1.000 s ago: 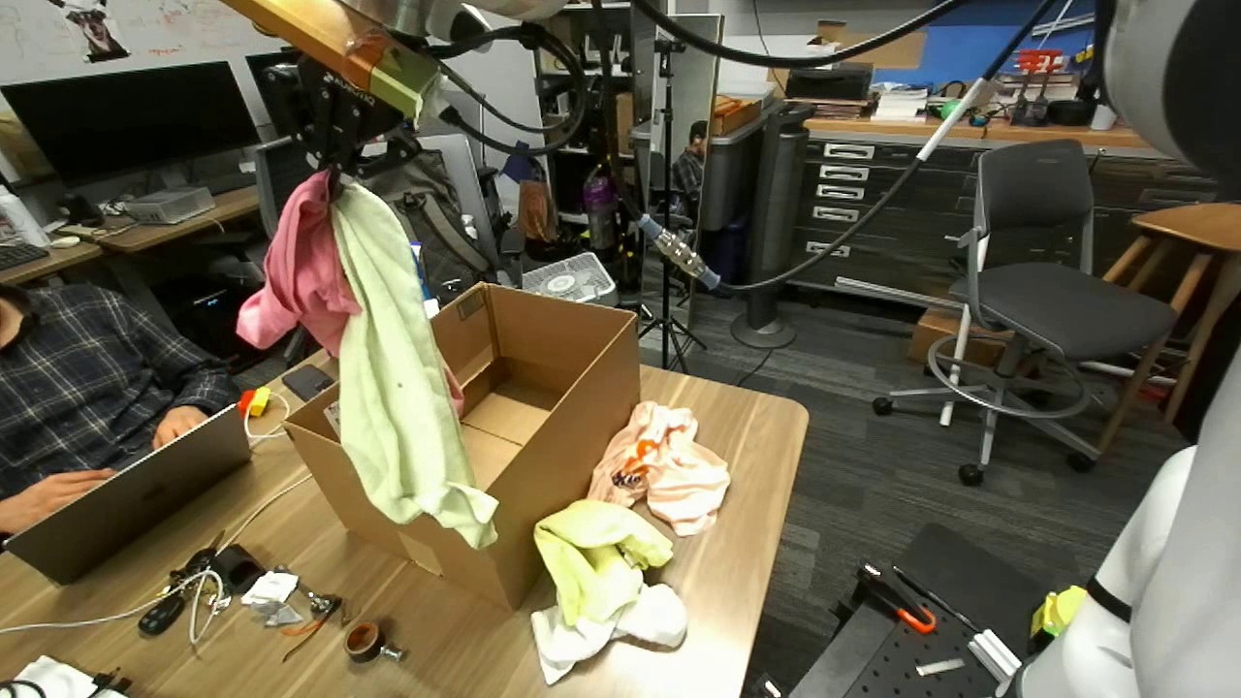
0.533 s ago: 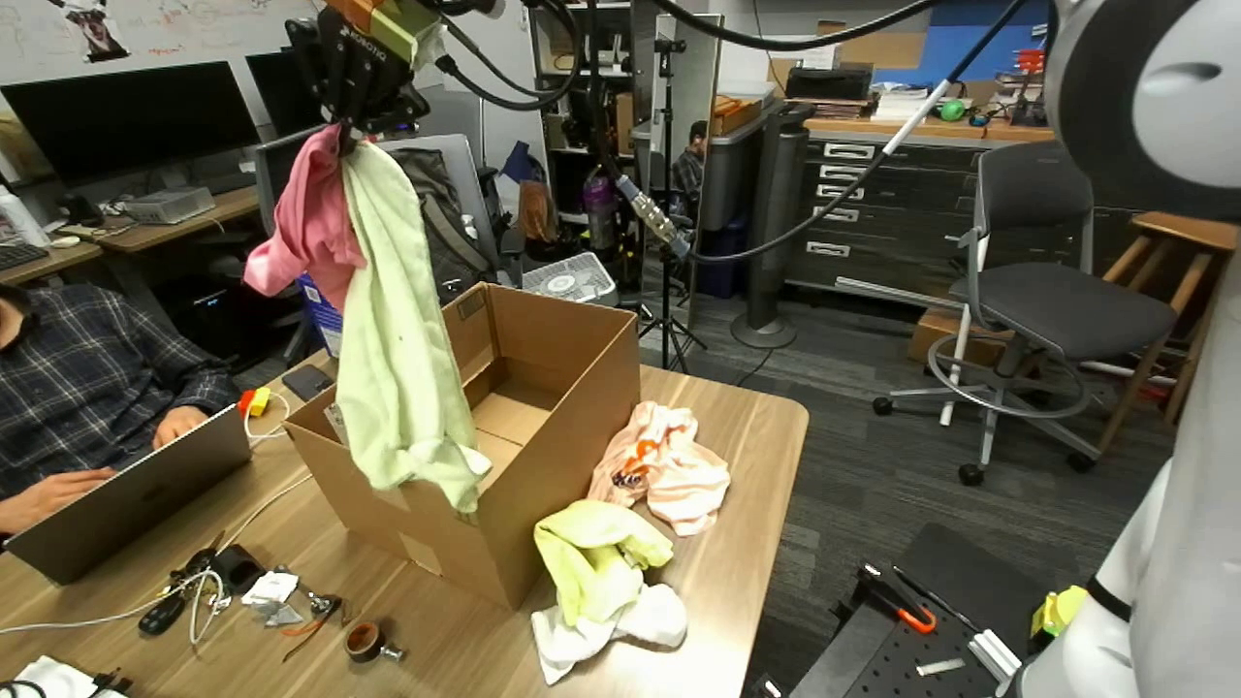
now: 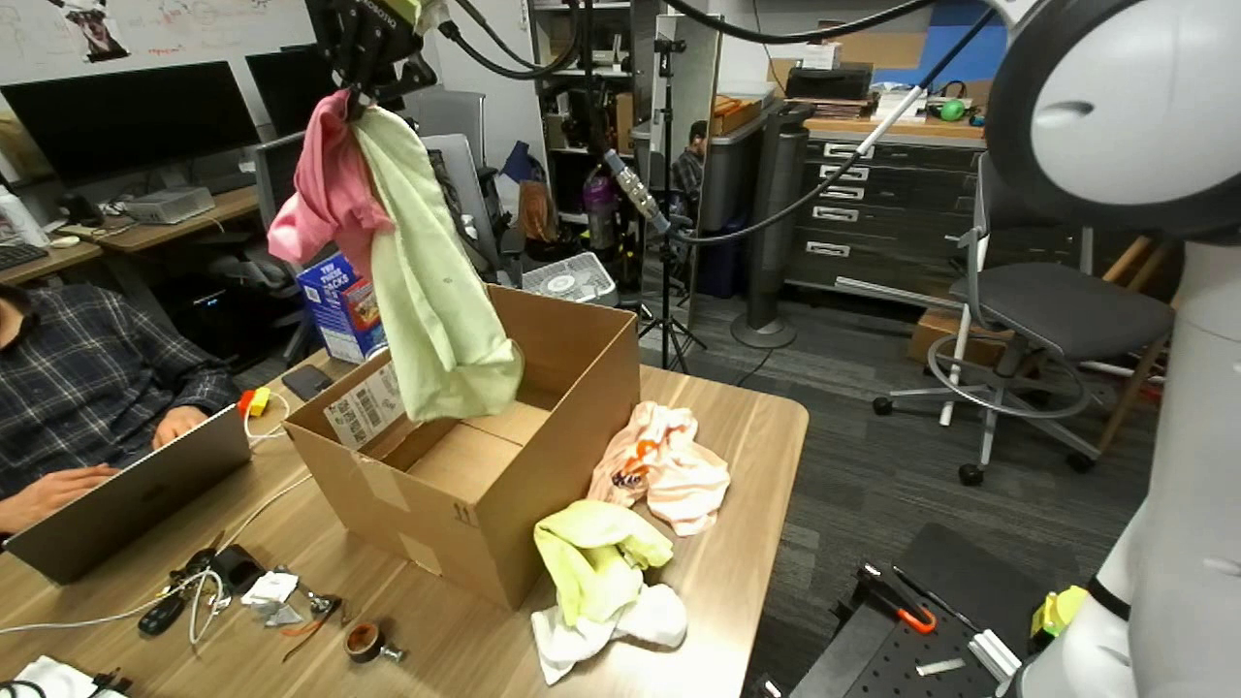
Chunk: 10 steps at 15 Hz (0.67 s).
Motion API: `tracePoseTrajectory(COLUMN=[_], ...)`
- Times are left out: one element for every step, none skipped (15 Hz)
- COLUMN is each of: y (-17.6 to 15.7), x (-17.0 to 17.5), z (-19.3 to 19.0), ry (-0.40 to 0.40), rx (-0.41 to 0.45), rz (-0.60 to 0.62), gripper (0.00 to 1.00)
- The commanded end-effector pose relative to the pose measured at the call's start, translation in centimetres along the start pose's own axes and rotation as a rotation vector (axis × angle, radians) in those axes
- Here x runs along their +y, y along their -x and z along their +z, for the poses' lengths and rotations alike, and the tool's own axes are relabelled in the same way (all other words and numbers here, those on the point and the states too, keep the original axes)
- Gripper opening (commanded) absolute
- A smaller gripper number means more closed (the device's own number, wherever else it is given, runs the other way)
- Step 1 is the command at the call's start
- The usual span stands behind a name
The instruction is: Put the clothes on the side in the box
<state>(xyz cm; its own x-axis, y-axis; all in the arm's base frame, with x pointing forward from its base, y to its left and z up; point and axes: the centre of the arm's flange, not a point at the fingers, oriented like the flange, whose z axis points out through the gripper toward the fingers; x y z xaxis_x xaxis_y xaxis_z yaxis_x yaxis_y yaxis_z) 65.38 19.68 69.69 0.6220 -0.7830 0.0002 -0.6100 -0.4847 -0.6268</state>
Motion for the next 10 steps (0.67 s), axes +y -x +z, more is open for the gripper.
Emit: tracePoseTrajectory(y=[-0.9,-1.0,-1.1,-1.2,-1.3,-1.4,-1.7,-1.9,-2.2,-2.7], x=[-2.4,-2.5,-2.4,-2.4,-2.1,-1.9,-1.3,-1.1,-0.8,-0.5], z=[0.1,0.3,0.5,0.7,0.6,0.6,0.0,0.0,-0.4,-0.7], ry=[-0.026,-0.027,-0.026,-0.02,-0.005,-0.004,0.007,0.011,0.018,0.022], rx=[-0.011,-0.015,-0.021,-0.023,-0.034,-0.03,-0.037,-0.034,-0.034,-0.033], rz=[0.016,0.015,0.01,0.005,-0.008,-0.014,-0.021,-0.025,-0.031,-0.034], gripper=[0.04,0.04,0.04,0.31,0.32,0.37,0.46,0.53,0.6,0.69])
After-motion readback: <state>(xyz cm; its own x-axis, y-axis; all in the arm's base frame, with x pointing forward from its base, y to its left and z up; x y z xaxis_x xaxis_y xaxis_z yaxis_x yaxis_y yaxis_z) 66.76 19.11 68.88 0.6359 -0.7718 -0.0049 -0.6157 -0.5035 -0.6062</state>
